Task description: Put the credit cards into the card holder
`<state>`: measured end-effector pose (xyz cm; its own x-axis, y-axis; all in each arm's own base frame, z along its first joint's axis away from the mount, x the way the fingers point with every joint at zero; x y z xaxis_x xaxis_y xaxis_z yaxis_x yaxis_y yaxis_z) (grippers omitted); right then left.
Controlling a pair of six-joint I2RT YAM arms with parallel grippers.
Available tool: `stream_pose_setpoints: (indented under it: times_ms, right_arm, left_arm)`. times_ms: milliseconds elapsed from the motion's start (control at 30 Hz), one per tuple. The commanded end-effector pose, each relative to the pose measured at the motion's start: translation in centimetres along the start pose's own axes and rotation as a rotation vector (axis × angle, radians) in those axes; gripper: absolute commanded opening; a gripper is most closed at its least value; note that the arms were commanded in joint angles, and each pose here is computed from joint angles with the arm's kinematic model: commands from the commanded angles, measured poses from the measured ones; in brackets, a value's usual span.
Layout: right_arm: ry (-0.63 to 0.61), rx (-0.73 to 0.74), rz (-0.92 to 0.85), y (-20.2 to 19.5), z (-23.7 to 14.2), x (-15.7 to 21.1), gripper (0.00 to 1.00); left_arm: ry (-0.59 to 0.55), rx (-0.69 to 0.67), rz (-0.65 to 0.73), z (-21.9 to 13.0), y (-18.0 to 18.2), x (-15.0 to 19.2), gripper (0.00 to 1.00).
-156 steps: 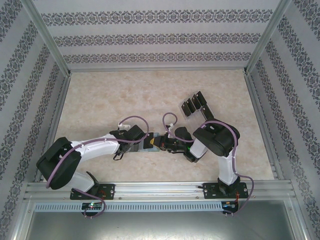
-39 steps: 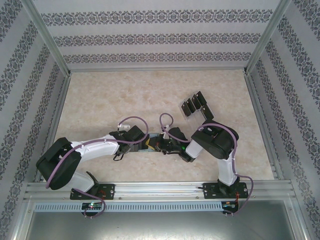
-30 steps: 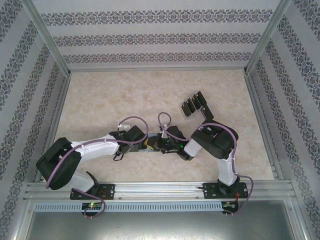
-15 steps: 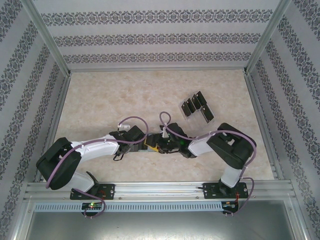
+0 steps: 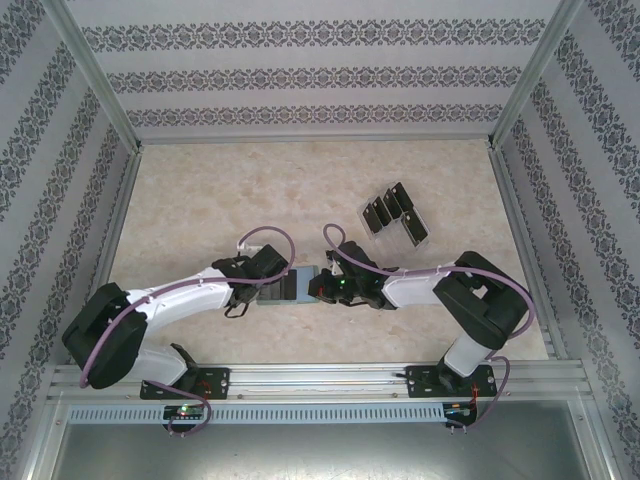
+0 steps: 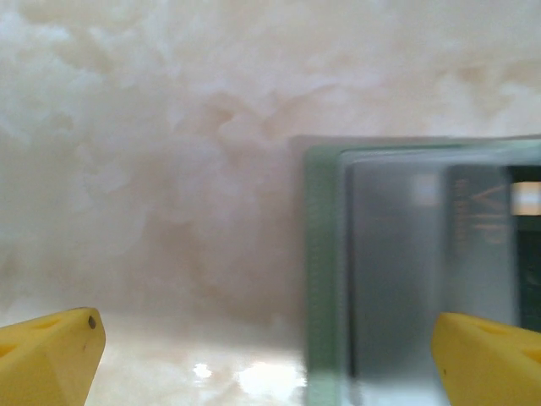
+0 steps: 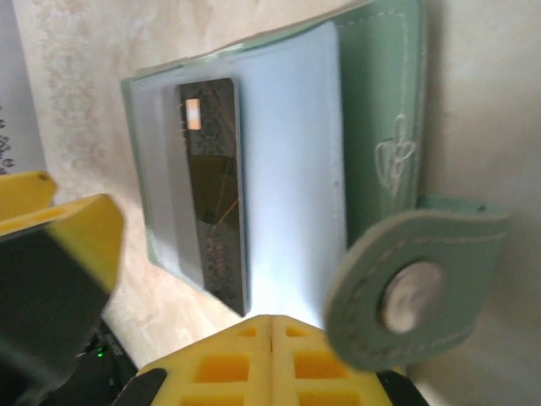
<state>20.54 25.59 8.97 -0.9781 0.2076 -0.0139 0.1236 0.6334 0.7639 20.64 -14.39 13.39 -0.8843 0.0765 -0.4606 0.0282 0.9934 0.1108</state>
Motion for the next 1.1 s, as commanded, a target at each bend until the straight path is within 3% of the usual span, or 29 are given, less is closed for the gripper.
stream_pose_setpoints:
  times_ms: [0, 567, 1067]
  right_arm:
    - [-0.018, 0.048, -0.015, -0.7, 0.4, -0.4, 0.0]
    - [-0.045, 0.09, 0.014, -2.2, 0.6, -0.3, 0.0]
    - [-0.047, 0.131, 0.037, -2.9, 0.8, -0.2, 0.0]
  left_arm:
    - [-0.019, 0.071, 0.051, -1.2, -1.2, -1.6, 1.0]
    - [0.016, 0.157, 0.107, 2.1, -5.7, -2.6, 1.0]
    - [0.068, 0.033, 0.096, 2.9, -3.5, -0.4, 1.0]
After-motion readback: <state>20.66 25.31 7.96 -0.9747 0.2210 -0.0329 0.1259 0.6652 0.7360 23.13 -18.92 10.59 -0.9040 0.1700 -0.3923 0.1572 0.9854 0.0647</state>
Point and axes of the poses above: each hand's point on the last joint's axis, 136 mm out from that joint toward the fingers, its own z axis out along the fingers, its own y axis along the line the jaws close on, x = y × z, the point moved 9 cm from there along -z, back along the fingers, and after that the axes turned 6 degrees about z, right-handed, at the moved point
